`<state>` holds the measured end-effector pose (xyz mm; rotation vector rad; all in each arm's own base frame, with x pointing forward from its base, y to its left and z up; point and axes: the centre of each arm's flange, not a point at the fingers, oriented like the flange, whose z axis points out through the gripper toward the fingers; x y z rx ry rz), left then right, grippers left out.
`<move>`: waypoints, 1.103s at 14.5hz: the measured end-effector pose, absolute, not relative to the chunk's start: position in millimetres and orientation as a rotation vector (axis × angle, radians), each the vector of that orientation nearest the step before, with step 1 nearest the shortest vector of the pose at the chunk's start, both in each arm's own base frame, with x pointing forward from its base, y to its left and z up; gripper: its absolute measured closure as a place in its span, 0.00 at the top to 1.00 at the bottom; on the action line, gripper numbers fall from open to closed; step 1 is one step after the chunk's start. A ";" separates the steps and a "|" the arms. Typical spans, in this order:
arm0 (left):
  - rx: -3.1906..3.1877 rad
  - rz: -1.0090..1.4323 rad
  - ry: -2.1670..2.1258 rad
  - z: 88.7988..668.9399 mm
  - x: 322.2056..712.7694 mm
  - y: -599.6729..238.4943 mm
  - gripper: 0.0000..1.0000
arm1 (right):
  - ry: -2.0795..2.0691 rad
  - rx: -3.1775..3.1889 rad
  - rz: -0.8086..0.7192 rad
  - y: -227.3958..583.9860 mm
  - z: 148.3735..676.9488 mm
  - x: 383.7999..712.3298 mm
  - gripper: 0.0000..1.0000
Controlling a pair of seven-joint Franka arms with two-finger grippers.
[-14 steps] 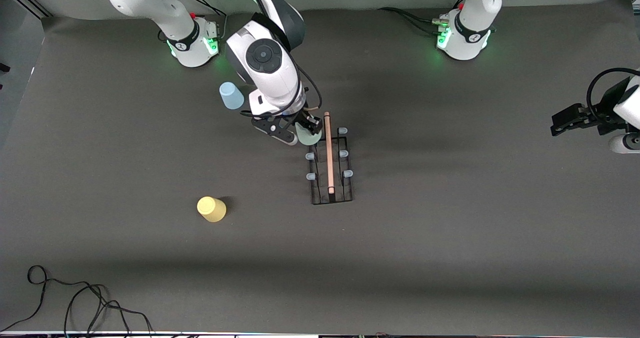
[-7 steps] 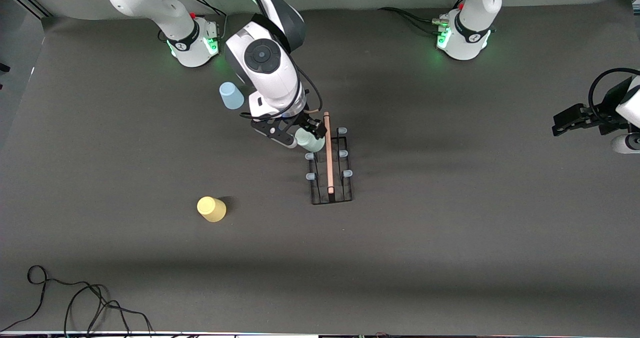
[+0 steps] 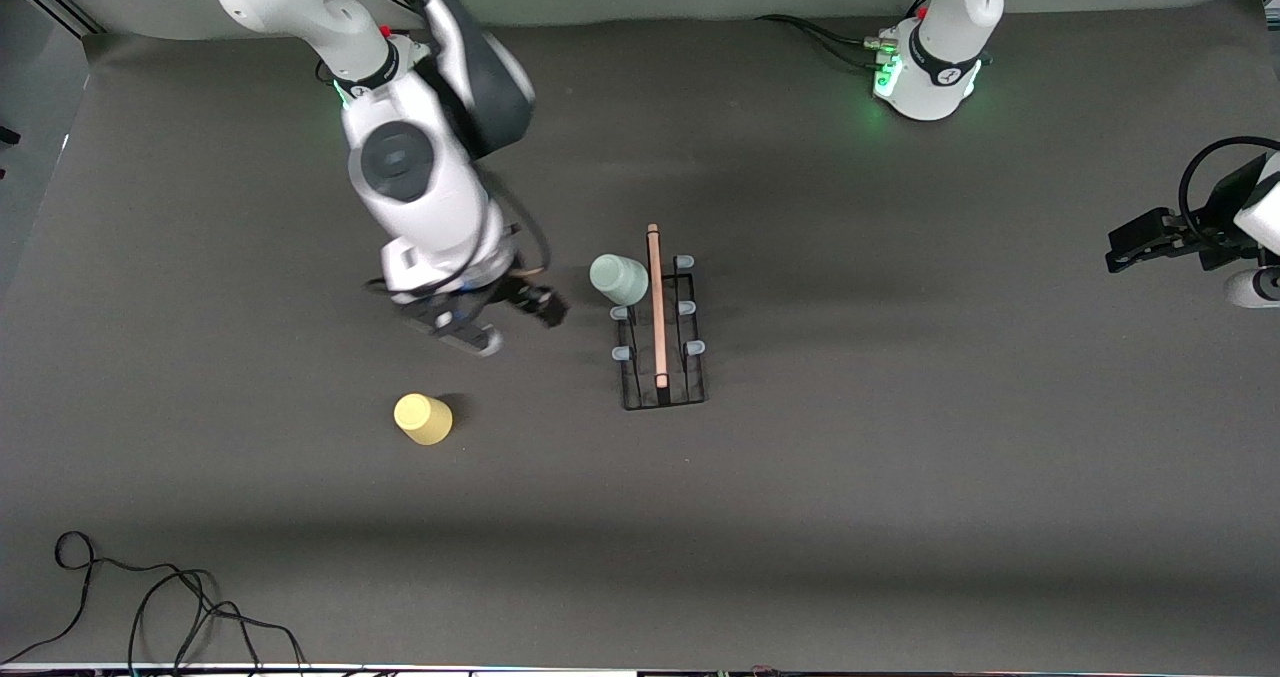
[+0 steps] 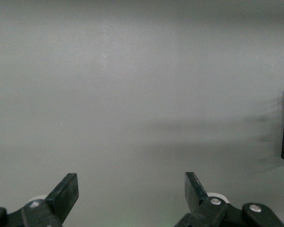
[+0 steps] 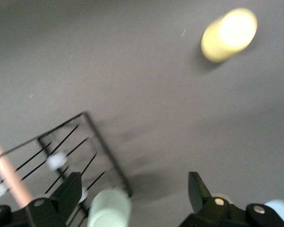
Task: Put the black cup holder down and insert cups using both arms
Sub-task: 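Open the right gripper and move it toward the yellow cup, then lower the right gripper around the yellow cup and close it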
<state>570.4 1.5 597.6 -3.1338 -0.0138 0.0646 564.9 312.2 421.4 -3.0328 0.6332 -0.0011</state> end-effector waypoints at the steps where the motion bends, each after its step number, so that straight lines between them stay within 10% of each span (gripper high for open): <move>1: -3.134 0.065 -0.014 597.5 570.4 1.6 1.00 | 0.588 -3.054 -0.015 288.4 421.4 576.7 1.00; 16: -3.159 0.035 -0.066 598.5 572.5 17.5 1.00 | 0.481 -3.135 -0.075 129.4 294.7 659.8 1.00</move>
